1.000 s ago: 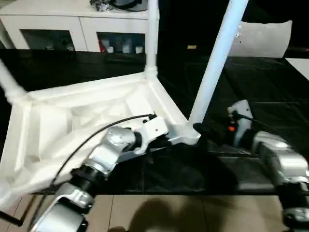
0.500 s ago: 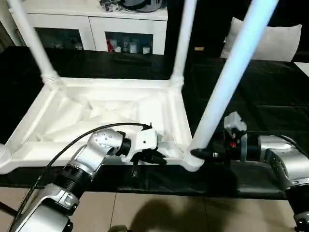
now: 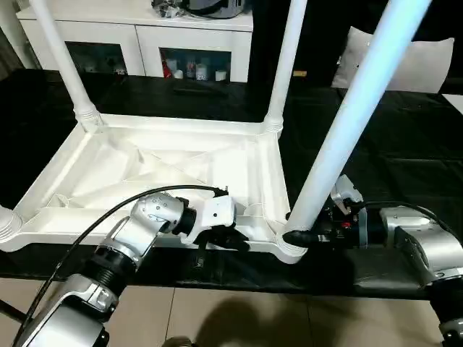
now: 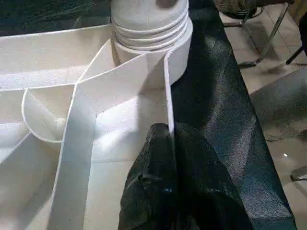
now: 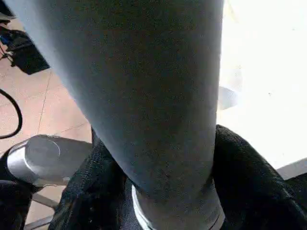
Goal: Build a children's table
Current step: Rotate leg to tighten
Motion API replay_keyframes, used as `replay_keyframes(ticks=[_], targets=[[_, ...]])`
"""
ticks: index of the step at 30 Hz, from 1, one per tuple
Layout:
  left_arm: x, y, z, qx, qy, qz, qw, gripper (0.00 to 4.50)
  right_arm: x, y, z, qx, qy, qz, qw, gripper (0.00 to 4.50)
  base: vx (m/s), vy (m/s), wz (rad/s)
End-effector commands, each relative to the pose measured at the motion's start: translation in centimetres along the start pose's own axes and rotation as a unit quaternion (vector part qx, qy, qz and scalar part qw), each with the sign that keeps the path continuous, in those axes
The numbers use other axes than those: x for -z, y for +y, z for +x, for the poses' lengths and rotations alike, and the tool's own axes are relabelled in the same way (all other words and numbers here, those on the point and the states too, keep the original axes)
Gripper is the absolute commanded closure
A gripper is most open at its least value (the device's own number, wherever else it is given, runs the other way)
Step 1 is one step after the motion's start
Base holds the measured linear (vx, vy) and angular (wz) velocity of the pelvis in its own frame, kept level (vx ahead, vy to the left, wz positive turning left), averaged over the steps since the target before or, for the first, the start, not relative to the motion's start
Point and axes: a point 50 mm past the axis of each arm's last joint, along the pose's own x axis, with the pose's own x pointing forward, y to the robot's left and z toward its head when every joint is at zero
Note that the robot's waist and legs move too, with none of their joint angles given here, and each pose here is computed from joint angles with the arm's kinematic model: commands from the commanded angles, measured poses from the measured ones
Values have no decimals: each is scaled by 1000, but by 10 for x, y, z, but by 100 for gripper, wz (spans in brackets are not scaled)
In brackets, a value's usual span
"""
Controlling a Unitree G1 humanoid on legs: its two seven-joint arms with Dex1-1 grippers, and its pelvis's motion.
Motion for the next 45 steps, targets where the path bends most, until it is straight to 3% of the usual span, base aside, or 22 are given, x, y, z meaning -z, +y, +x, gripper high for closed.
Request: replay_keyframes(ticks=[1, 4, 6, 9, 10, 11, 15, 18, 19, 20, 23, 27, 28, 33, 37, 41, 45], targets=[[-7, -2, 6, 16, -16, 1, 1000, 450, 6, 2, 3, -19, -13, 25, 999, 229, 0, 0, 0], [-8, 0, 8, -16, -30, -21, 999, 450, 13, -3, 11, 4, -30, 55, 998, 234, 0, 0, 0], [-10, 3, 10, -44, -34, -43, 998, 450, 17, -14, 18, 50, -36, 64, 996, 236, 0, 0, 0], [-14, 14, 18, -122, -33, -88, 988, 450, 21, -40, 25, 171, -46, 98, 979, 238, 0, 0, 0], [-19, 21, 23, -171, -37, -121, 977, 450, 22, -45, 32, 236, -46, 127, 962, 238, 0, 0, 0], [-19, 22, 23, -174, -38, -122, 976, 450, 22, -45, 32, 240, -46, 128, 961, 238, 0, 0, 0], [-29, 33, 33, -246, -38, -160, 955, 450, 22, -48, 49, 335, -57, 167, 926, 238, 0, 0, 0], [-40, 38, 42, -282, -43, -170, 943, 450, 13, -50, 62, 366, -79, 145, 916, 238, 0, 0, 0], [-42, 38, 44, -288, -43, -169, 942, 450, 11, -51, 65, 373, -85, 144, 912, 206, 0, 0, 0], [-45, 38, 47, -289, -45, -169, 941, 450, 8, -51, 69, 368, -101, 150, 912, 174, 0, 0, 0], [-43, 36, 46, -285, -33, -148, 946, 450, 3, -45, 71, 339, -110, 145, 923, 148, 0, 0, 0], [-40, 35, 41, -276, -29, -134, 951, 450, 1, -43, 64, 335, -116, 136, 925, 126, 0, 0, 0], [-35, 34, 36, -271, -23, -128, 954, 450, 0, -43, 53, 328, -116, 117, 930, 119, 0, 0, 0], [-27, 34, 29, -265, -10, -125, 956, 450, 1, -43, 37, 318, -111, 85, 938, 81, 0, 0, 0], [-20, 32, 23, -237, -5, -108, 965, 450, 0, -36, 15, 268, -106, 40, 957, 36, 0, 0, 0], [-10, 26, 17, -193, 11, -79, 978, 450, 1, -25, -2, 203, -72, -3, 977, 36, 0, 0, 0], [-8, 16, 11, -121, 9, -50, 991, 450, -2, -22, -12, 161, -56, -35, 985, 36, 0, 0, 0]])
